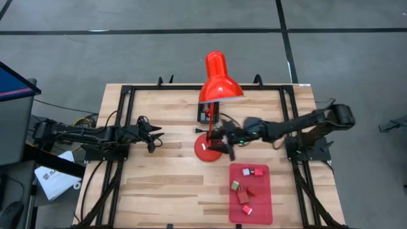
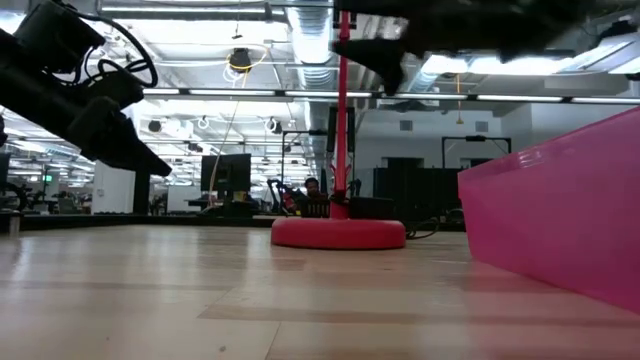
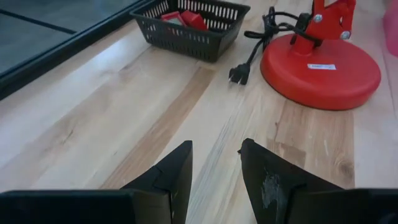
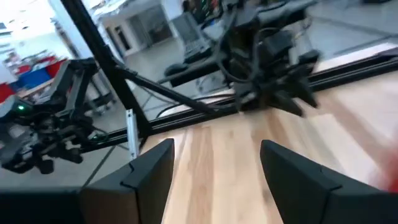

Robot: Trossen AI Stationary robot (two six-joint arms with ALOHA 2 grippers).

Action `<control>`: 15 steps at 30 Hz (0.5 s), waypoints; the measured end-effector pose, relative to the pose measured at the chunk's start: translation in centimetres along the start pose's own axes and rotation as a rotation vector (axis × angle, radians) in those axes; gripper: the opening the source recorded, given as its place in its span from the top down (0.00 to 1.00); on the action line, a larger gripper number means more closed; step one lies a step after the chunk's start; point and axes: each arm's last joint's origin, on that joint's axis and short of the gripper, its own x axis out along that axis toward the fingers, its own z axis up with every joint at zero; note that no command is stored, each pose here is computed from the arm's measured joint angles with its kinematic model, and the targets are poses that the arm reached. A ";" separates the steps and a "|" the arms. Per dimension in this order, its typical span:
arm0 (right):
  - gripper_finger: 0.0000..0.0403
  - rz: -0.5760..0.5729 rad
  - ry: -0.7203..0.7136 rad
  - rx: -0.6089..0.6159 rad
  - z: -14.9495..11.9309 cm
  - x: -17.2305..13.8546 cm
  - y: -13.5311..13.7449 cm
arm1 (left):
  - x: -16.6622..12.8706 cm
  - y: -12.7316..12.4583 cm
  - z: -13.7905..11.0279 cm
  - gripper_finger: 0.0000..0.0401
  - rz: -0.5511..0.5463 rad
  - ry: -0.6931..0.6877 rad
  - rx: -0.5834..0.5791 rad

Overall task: Pick & Place Office items
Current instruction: Return to Home Position

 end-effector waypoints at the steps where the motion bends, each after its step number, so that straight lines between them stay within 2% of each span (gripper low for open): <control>1: 0.42 -0.007 -0.021 -0.005 -0.6 -1.2 0.1 | 0.0 0.0 0.0 0.68 0.000 -0.002 -0.001; 5: 0.42 -0.031 -0.023 -0.040 -3.4 -5.3 0.1 | 0.0 -0.1 0.2 0.68 -0.005 -0.017 -0.008; 12: 0.42 -0.055 -0.059 -0.142 -6.0 -11.2 0.4 | 0.0 -0.1 0.3 0.68 -0.010 -0.026 -0.012; 15: 0.42 -0.072 -0.129 -0.162 -6.9 -13.6 0.4 | 0.0 -0.1 0.4 0.68 -0.012 -0.034 -0.016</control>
